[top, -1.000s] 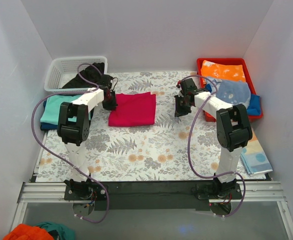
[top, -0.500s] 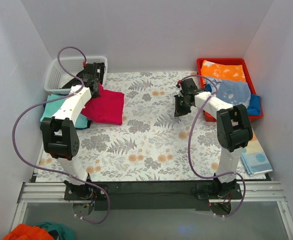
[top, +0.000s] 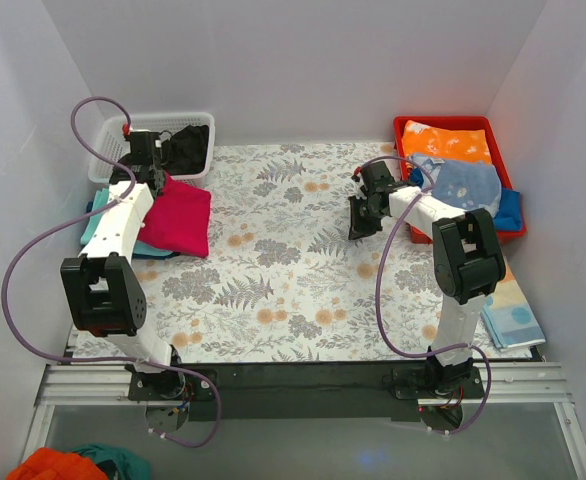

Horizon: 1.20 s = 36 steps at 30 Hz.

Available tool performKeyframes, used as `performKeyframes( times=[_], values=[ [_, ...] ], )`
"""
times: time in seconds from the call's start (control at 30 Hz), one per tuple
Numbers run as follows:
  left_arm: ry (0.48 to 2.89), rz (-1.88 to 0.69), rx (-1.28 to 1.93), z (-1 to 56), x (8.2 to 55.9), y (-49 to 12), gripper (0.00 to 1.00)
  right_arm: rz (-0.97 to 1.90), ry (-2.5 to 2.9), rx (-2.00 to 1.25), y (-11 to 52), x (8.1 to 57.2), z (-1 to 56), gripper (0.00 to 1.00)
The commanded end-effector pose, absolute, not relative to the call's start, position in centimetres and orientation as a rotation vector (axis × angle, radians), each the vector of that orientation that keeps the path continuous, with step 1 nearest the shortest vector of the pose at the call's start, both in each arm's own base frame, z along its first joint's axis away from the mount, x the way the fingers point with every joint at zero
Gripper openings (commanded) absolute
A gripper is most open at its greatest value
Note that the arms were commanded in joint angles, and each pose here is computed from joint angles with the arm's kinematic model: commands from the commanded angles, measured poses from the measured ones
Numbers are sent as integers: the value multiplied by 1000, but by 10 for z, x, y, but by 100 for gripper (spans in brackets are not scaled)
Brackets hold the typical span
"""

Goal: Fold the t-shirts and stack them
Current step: Neatly place the folded tshirt to the corner

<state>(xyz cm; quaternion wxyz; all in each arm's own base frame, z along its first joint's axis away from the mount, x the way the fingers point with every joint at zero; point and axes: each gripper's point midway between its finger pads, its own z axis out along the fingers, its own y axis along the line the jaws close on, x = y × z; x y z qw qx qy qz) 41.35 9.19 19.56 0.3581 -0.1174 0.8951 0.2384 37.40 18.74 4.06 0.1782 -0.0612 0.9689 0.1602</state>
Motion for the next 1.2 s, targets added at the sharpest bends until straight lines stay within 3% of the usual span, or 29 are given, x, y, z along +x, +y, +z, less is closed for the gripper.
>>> performKeyframes(
  times=[0.0, 0.5, 1.17],
  values=[
    [2166, 737, -359, 237, 413, 126, 0, 498, 2710, -177, 193, 377, 54, 18],
    [2118, 843, -675, 230, 406, 202, 0, 521, 2764, -171, 195, 368, 45, 17],
    [2179, 907, -933, 151, 415, 251, 0, 504, 2792, -133, 191, 362, 43, 15]
  ],
)
